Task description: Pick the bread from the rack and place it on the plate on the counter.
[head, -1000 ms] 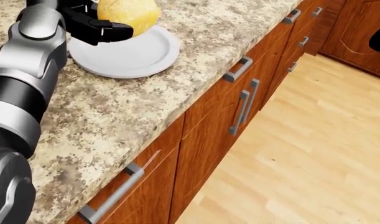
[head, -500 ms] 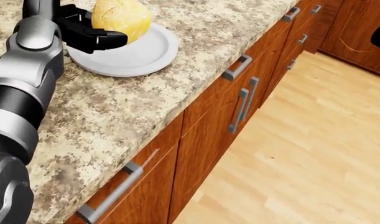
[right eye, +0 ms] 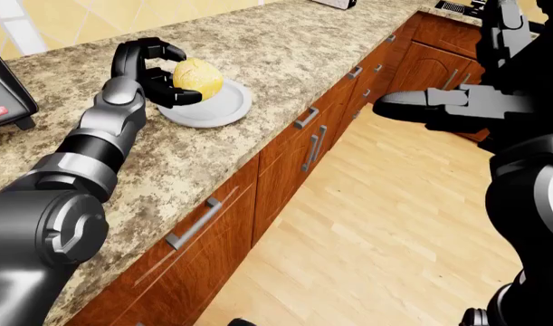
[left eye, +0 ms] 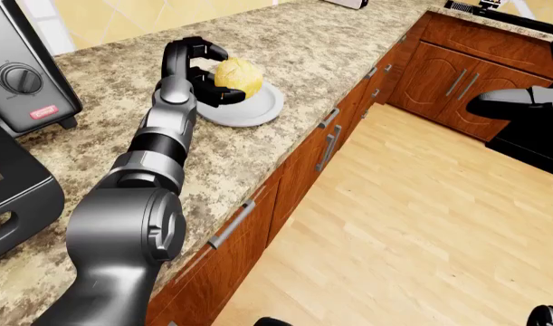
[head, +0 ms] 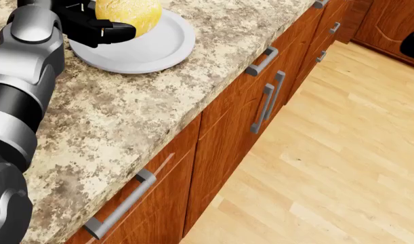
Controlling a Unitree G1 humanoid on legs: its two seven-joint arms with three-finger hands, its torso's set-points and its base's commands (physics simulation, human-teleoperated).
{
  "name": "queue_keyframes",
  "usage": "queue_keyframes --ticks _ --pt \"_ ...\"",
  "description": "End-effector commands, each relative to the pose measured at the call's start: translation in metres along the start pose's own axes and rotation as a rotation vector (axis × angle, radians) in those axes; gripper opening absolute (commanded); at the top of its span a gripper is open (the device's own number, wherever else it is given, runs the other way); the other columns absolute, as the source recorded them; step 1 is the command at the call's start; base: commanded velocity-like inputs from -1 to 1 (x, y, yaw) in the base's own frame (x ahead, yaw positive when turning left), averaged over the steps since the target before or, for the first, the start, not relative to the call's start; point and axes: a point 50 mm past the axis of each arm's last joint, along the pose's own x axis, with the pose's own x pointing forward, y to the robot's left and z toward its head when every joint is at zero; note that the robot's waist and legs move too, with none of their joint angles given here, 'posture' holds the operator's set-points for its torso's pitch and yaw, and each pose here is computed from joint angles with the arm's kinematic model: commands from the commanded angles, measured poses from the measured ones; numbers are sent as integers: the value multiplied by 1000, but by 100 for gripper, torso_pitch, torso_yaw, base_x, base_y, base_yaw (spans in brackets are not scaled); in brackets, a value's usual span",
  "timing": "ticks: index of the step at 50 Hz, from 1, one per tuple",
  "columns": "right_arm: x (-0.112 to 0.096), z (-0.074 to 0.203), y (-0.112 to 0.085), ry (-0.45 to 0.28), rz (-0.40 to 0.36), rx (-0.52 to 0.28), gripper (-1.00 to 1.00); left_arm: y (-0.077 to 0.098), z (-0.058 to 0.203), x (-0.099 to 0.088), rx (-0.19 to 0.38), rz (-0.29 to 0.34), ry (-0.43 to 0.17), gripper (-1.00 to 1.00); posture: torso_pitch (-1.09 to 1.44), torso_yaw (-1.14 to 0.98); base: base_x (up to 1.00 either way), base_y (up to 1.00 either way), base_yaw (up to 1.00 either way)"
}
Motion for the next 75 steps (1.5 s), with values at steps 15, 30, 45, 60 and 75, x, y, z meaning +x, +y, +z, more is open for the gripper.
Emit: queue_keyframes --ticks 15,30,45,60,75 --pt "2 14 -2 -73 -20 -1 100 6 32 1 -9 20 -110 2 9 -114 0 0 0" --pt "0 15 -5 -73 -23 -5 100 5 29 1 -1 14 -100 100 9 -114 0 0 0" --pt "-2 14 -4 -70 -24 -5 100 10 42 1 -9 23 -133 100 9 -114 0 0 0" --pt "3 15 -1 -75 -17 2 100 14 82 -1 18 5 -229 100 9 -114 0 0 0" --pt "0 11 0 -70 -16 4 100 23 133 -10 74 22 -366 100 9 -114 0 0 0"
